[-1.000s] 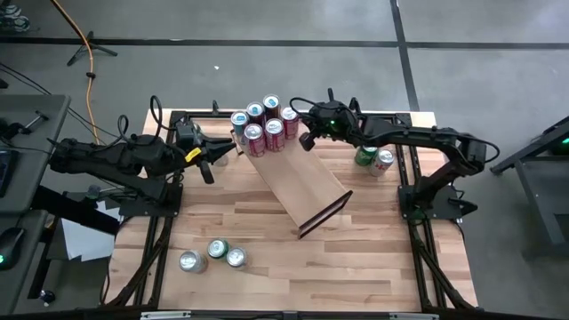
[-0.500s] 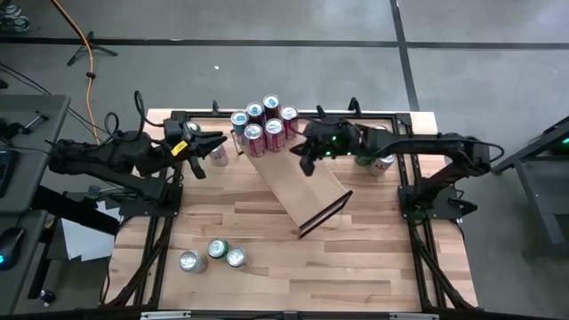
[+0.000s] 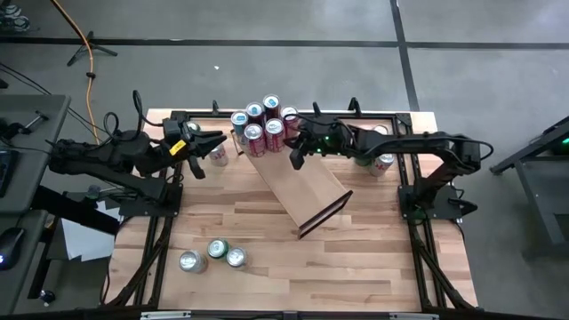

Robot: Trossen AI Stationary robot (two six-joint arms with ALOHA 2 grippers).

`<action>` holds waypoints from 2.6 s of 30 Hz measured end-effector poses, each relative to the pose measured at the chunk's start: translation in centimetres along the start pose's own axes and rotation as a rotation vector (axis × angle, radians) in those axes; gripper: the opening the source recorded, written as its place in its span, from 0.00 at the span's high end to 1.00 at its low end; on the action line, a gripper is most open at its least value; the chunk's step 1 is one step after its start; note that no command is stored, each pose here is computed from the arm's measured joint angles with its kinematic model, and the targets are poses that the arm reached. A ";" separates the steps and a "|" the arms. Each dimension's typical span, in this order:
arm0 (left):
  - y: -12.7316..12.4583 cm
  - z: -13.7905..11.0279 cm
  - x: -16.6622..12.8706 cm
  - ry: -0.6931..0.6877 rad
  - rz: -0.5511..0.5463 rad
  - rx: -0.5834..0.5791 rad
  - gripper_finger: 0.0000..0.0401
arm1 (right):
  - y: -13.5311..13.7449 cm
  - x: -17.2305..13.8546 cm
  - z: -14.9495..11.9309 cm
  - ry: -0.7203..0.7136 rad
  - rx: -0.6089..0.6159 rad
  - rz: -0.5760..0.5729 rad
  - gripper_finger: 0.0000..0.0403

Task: Place canned beverage on shelf
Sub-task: Adjust the red soda can on the shelf, then put the top left silver soda can on the shelf

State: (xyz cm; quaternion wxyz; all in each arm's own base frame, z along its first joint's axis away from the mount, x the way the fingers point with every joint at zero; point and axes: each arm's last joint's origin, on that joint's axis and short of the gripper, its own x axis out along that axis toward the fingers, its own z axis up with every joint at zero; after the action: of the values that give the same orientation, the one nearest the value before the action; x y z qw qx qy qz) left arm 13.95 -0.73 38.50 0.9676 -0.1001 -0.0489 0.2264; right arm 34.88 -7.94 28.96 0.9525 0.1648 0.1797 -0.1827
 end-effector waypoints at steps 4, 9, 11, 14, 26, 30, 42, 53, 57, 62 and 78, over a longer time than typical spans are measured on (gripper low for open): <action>0.0 0.0 0.0 0.000 0.000 0.000 1.00 | 0.0 0.7 -0.2 -0.007 -0.001 0.001 1.00; 0.0 0.0 0.0 0.000 0.000 -0.001 1.00 | -0.1 1.2 -0.3 -0.028 0.000 -0.008 1.00; 0.0 0.0 0.0 0.000 0.000 -0.001 1.00 | -0.2 1.4 -0.4 -0.031 0.001 -0.011 1.00; 0.0 0.0 0.0 0.000 0.000 0.000 1.00 | -0.3 1.4 -0.3 -0.037 -0.001 -0.013 1.00; 0.0 0.0 0.0 0.000 -0.003 -0.001 1.00 | 0.0 0.4 0.5 -0.055 -0.077 0.042 1.00; -0.2 -0.1 0.0 0.011 -0.041 0.001 1.00 | 0.5 -3.1 2.2 -0.073 -0.135 0.142 1.00; -1.0 -1.2 1.0 0.089 -0.132 0.014 1.00 | 2.2 -14.1 4.7 -0.137 -0.166 0.410 1.00; -1.1 -1.3 1.2 0.093 -0.115 0.019 1.00 | 2.4 -15.4 4.9 -0.169 -0.172 0.429 1.00; -1.1 -1.3 1.2 0.095 -0.120 0.019 1.00 | 2.4 -15.4 4.9 -0.169 -0.172 0.429 1.00; -1.1 -1.3 1.3 0.093 -0.112 0.029 0.99 | 2.4 -15.4 4.9 -0.169 -0.172 0.428 1.00; 2.1 0.1 2.2 0.134 0.219 0.031 0.54 | 2.3 -15.3 4.6 -0.138 -0.196 0.415 1.00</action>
State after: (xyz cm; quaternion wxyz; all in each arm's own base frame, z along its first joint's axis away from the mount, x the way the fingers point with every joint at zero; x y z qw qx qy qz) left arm 15.00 2.12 38.23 0.9397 -0.1050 0.0306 0.3241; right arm 23.81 -3.26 39.73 0.9911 0.0919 0.0935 0.0246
